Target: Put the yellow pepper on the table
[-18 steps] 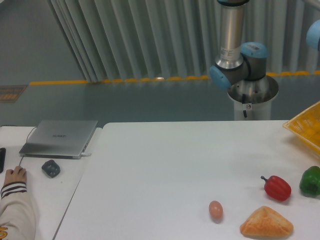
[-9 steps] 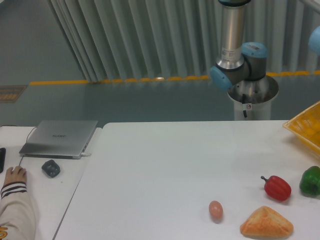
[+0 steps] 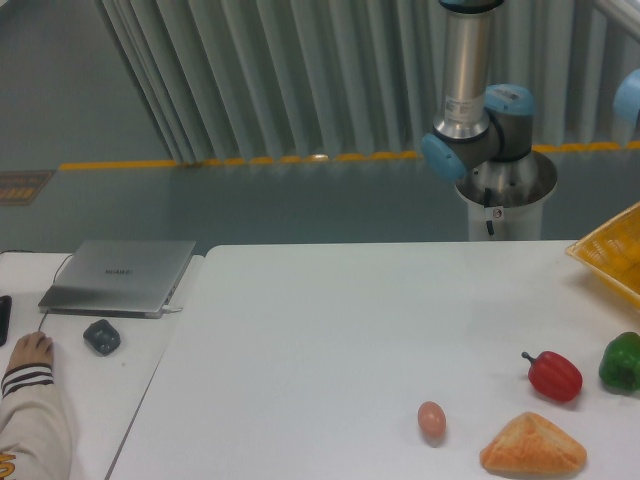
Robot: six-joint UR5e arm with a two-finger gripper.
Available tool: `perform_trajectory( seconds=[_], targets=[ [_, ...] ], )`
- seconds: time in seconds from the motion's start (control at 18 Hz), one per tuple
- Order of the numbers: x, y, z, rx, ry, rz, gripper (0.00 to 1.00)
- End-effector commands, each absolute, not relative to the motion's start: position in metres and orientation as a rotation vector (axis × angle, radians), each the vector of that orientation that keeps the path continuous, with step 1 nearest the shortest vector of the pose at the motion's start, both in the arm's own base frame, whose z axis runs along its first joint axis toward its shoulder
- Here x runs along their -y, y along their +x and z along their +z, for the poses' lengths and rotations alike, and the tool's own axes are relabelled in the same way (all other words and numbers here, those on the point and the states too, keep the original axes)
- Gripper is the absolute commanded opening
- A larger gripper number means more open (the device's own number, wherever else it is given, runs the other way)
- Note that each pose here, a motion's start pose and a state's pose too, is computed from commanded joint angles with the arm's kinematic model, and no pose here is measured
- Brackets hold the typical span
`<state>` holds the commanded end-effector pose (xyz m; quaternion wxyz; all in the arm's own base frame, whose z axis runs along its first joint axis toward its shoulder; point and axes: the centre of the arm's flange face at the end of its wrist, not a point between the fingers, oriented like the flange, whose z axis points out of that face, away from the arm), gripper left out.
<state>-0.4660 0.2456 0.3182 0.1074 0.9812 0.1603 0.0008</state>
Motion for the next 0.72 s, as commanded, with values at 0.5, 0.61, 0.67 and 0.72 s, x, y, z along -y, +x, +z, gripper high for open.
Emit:
perform_trajectory(
  seconds=[0.5, 0.61, 0.67, 0.72],
  targets=[
    [-0.247, -0.459, 0.308, -0.456, 2.865, 0.025, 1.0],
    [-0.247, -0.459, 0.307, -0.457, 2.862, 0.028, 1.0],
    [-0.247, -0.459, 0.305, -0.457, 2.862, 0.035, 1.0],
    [-0.247, -0.458, 0.301, -0.459, 2.857, 0.043, 1.0]
  ],
)
